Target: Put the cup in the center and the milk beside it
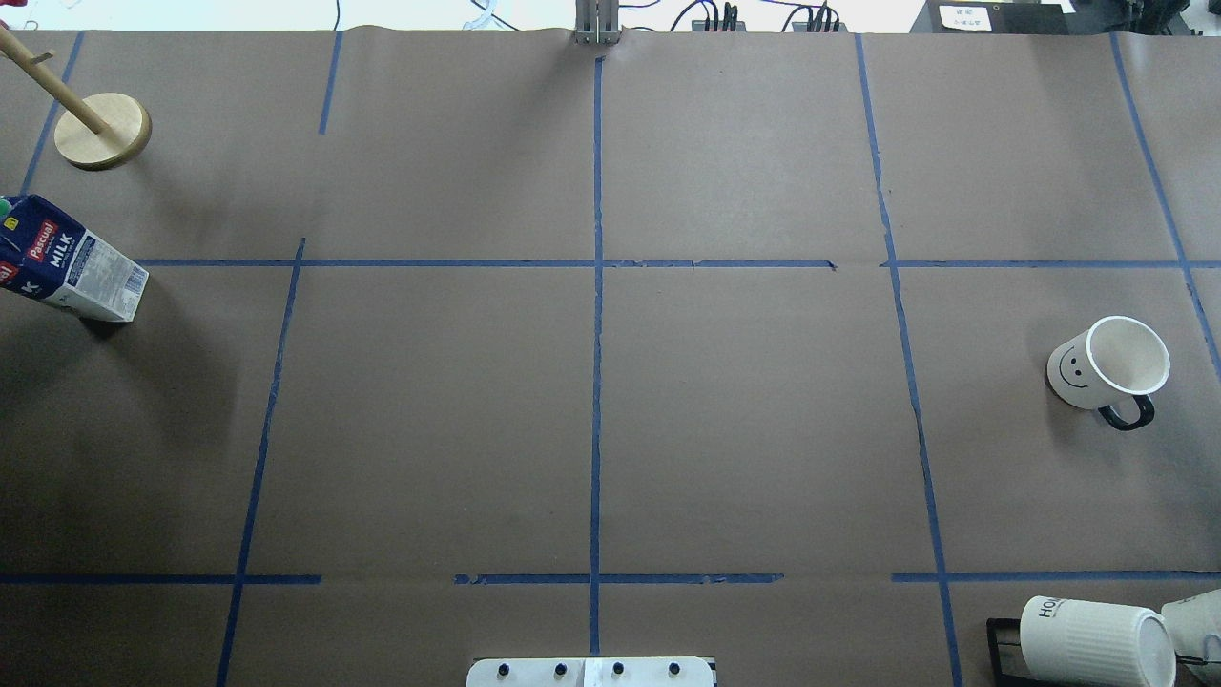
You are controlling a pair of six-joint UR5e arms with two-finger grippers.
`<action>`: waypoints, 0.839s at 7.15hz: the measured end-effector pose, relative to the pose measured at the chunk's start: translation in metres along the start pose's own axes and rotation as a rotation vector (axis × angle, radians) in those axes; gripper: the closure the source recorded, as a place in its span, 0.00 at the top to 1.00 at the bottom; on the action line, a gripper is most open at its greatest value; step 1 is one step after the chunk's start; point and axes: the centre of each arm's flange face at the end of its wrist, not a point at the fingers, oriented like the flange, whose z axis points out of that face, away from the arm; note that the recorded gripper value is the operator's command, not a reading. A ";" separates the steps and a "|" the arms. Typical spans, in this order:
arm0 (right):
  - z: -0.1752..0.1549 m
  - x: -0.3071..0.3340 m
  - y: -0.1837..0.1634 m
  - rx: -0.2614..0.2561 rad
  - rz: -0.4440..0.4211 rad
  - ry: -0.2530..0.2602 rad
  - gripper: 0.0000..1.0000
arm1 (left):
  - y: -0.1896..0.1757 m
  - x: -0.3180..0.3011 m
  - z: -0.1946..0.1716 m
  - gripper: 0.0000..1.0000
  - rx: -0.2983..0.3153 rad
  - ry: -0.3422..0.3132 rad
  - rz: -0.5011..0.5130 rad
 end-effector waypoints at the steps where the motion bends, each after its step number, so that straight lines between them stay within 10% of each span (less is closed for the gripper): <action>1: -0.005 0.006 0.004 -0.003 0.005 0.000 1.00 | -0.004 0.002 -0.005 1.00 0.003 0.000 -0.004; 6: -0.017 0.003 0.023 0.008 0.002 -0.008 1.00 | -0.009 0.011 -0.012 1.00 0.008 0.001 -0.013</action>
